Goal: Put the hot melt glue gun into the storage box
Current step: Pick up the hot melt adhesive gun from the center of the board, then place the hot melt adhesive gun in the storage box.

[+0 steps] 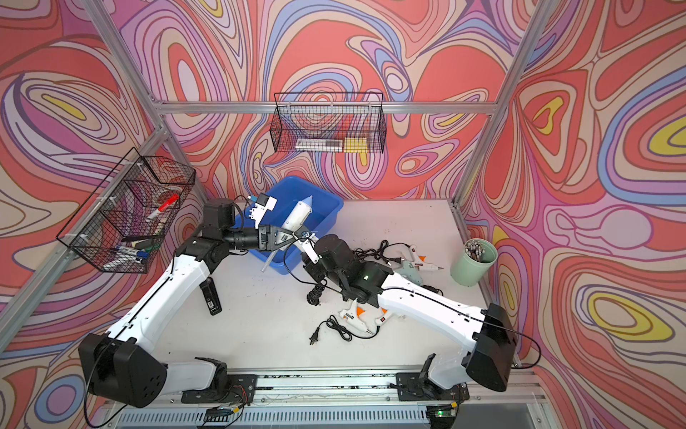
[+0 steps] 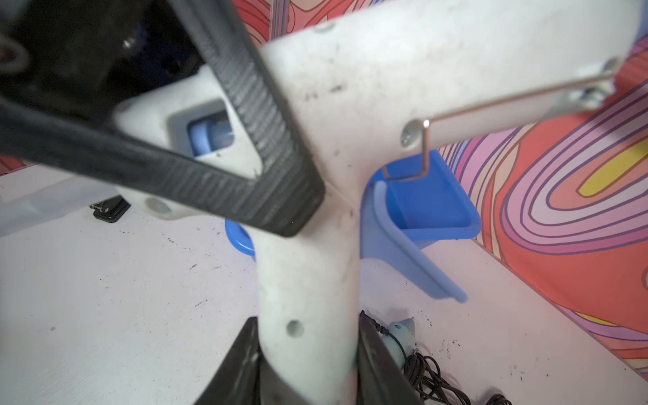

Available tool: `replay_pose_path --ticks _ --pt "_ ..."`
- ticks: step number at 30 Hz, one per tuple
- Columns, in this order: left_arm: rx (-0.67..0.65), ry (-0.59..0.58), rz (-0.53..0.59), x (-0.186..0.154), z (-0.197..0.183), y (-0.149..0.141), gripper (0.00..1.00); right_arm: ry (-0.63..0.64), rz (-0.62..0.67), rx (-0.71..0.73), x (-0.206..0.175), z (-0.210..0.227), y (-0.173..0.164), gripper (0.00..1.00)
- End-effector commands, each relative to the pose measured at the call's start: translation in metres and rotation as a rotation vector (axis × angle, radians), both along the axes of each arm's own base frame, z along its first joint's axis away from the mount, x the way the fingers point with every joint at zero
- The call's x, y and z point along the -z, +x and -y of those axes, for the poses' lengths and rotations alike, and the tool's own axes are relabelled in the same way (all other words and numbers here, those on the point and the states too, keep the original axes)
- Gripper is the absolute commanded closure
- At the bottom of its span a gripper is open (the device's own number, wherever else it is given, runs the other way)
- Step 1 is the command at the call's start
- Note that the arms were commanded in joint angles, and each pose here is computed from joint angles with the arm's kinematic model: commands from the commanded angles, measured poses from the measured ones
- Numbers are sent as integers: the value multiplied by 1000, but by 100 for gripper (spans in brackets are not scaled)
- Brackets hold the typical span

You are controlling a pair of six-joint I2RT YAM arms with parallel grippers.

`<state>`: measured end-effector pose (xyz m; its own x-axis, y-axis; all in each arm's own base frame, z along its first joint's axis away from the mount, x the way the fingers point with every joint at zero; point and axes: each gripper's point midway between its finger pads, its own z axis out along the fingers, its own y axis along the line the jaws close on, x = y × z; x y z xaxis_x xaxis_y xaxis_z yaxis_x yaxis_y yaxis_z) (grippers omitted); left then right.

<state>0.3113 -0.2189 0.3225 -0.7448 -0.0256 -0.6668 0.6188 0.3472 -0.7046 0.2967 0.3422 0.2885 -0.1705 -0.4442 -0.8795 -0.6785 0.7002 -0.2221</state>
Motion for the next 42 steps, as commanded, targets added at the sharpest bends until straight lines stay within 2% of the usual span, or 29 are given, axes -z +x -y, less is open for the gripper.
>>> replay_pose_path --ticks 1,2,3,7,8,9,12,14,19,23,29,33,35,39,42 --pt "24 -15 6 -8 5 -2 86 118 96 -14 -50 -12 5 100" --pt "14 -16 7 -9 4 1 97 115 94 -12 -50 -12 5 100" --pt "4 -18 3 -10 4 3 100 113 96 -11 -50 -12 5 100" --pt "-37 -45 -8 -21 5 15 100 108 101 20 -51 -4 6 100" --pt "-44 -60 -15 -24 5 18 100 105 102 32 -50 -1 7 79" --pt "-48 -75 -20 -27 6 20 100 106 103 42 -51 2 7 65" --pt "-72 -138 -29 -44 6 32 100 106 110 91 -53 14 7 30" --pt "-91 -198 -33 -62 3 42 100 116 114 121 -56 24 6 2" --pt "-152 -277 -5 -103 -12 68 100 184 129 213 -68 54 0 2" --pt "-254 -272 18 -118 -31 91 100 260 136 353 -77 88 -3 2" --pt "-477 -183 41 -108 -79 128 100 302 107 555 -68 133 -6 2" --pt "-578 -115 79 -102 -102 144 100 289 66 588 -52 139 -9 2" --pt "-638 -44 100 -95 -113 152 100 276 37 599 -40 139 -9 2" --pt "-736 89 135 -73 -132 168 100 229 -14 622 -18 136 -7 2" --pt "-751 168 100 -47 -138 176 100 178 -62 641 -2 131 -5 2"
